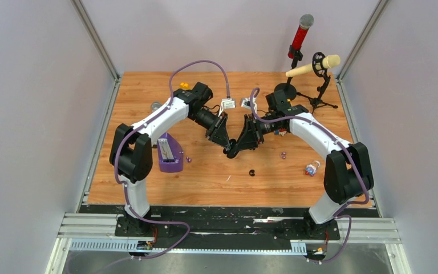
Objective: Insert the wireless bluetooth earbuds into the charging case
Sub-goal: Open the charging case.
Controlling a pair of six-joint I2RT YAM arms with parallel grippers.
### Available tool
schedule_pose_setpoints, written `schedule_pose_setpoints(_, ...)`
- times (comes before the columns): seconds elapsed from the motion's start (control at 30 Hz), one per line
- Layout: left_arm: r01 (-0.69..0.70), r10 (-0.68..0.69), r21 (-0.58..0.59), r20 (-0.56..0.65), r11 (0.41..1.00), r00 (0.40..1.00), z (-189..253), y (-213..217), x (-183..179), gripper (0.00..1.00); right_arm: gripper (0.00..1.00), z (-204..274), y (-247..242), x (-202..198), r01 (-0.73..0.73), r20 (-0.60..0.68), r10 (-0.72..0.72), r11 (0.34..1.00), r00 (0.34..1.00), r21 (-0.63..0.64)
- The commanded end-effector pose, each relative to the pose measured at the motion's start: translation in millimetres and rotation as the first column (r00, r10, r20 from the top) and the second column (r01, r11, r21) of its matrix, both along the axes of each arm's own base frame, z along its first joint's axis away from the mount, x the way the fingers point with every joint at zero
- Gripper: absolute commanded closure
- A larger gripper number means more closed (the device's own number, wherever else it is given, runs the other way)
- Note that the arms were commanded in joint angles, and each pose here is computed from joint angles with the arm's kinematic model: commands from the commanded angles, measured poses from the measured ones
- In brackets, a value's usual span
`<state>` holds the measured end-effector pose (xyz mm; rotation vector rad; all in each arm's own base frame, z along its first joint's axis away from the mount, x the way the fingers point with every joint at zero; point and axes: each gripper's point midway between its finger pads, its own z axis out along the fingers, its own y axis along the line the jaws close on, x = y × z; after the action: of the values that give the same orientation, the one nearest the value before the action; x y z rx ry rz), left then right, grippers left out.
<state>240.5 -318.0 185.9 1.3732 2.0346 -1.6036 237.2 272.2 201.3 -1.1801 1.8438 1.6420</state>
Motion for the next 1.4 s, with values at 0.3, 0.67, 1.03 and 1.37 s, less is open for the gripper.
schedule_pose_setpoints(0.3,0.032,-0.032,-0.049,-0.006,0.998,0.999,11,-5,-4,0.75,1.00,15,4,7,-0.029,0.037,0.027,0.998,0.999,0.063)
schedule_pose_setpoints(0.67,0.014,-0.014,-0.026,0.005,1.000,1.000,9,-5,-1,0.84,0.96,12,5,9,-0.024,0.038,0.022,0.998,0.999,0.054)
schedule_pose_setpoints(1.03,-0.045,0.043,0.032,0.057,0.998,0.997,3,-3,11,0.84,0.32,2,4,18,0.012,0.056,-0.012,1.000,0.998,-0.001)
schedule_pose_setpoints(1.37,-0.156,0.127,0.148,0.192,0.977,0.973,-7,10,34,0.83,0.07,-25,-27,55,0.231,0.200,-0.189,0.949,0.961,-0.213)
